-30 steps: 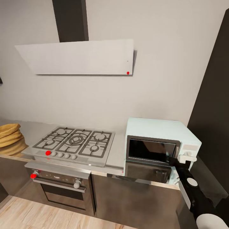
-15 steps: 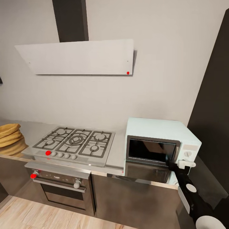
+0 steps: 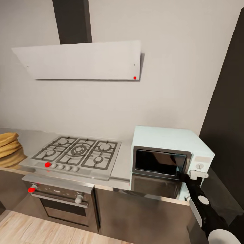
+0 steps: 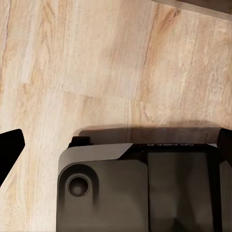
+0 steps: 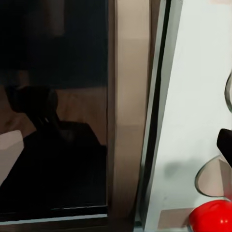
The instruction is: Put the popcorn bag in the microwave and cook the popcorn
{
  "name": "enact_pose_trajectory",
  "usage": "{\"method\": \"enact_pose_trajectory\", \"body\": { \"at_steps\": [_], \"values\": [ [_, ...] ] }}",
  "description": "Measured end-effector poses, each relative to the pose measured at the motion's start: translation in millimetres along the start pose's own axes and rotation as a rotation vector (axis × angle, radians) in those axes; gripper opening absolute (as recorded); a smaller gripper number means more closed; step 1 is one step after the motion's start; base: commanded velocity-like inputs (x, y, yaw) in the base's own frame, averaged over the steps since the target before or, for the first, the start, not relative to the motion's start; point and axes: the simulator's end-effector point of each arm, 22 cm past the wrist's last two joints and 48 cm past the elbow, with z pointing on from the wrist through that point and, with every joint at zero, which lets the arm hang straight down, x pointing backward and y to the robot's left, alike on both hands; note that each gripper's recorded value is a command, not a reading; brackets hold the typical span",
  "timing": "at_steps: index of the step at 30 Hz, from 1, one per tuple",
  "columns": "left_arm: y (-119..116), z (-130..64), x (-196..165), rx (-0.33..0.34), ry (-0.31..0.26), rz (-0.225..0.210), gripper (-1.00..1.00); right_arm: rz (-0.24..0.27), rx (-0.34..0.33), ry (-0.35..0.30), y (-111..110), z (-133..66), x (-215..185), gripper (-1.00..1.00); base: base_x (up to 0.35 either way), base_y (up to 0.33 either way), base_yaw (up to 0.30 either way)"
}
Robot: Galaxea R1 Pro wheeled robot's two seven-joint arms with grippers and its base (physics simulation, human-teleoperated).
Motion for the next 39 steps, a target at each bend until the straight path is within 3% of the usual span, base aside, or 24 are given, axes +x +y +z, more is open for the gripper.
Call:
{"method": "enact_pose_trajectory", "body": {
  "at_steps": [12,13,16,21,33,39],
  "values": [
    [0.0,-0.6,-0.1,0.000,-0.002,0.000,1.00,-0.009,-0.003,0.000,0.5,-3.1,1.3,1.00,0.037,-0.001,0.000],
    [0.0,-0.6,-0.1,0.000,-0.002,0.000,1.00,-0.009,-0.003,0.000,0.5,-3.1,1.2,-1.00,0.004,0.000,0.000],
    [0.0,-0.3,0.0,0.000,-0.001,0.000,1.00,-0.016,-0.044,0.003,11.4,-1.4,1.1,-1.00,0.001,0.000,0.000],
    [-0.1,-0.6,-0.1,0.000,-0.002,0.000,1.00,-0.012,-0.003,0.001,0.6,-3.0,1.3,-1.00,0.000,0.000,0.000],
    [-0.1,-0.3,0.0,0.000,-0.001,0.001,1.00,-0.008,0.000,0.005,-1.0,-2.9,3.5,-1.00,-0.008,0.000,0.000],
    [-0.1,0.1,0.0,0.000,0.000,0.001,1.00,0.021,0.031,0.002,-12.1,-0.1,1.2,-1.00,-0.020,0.000,0.000]
  ]
}}
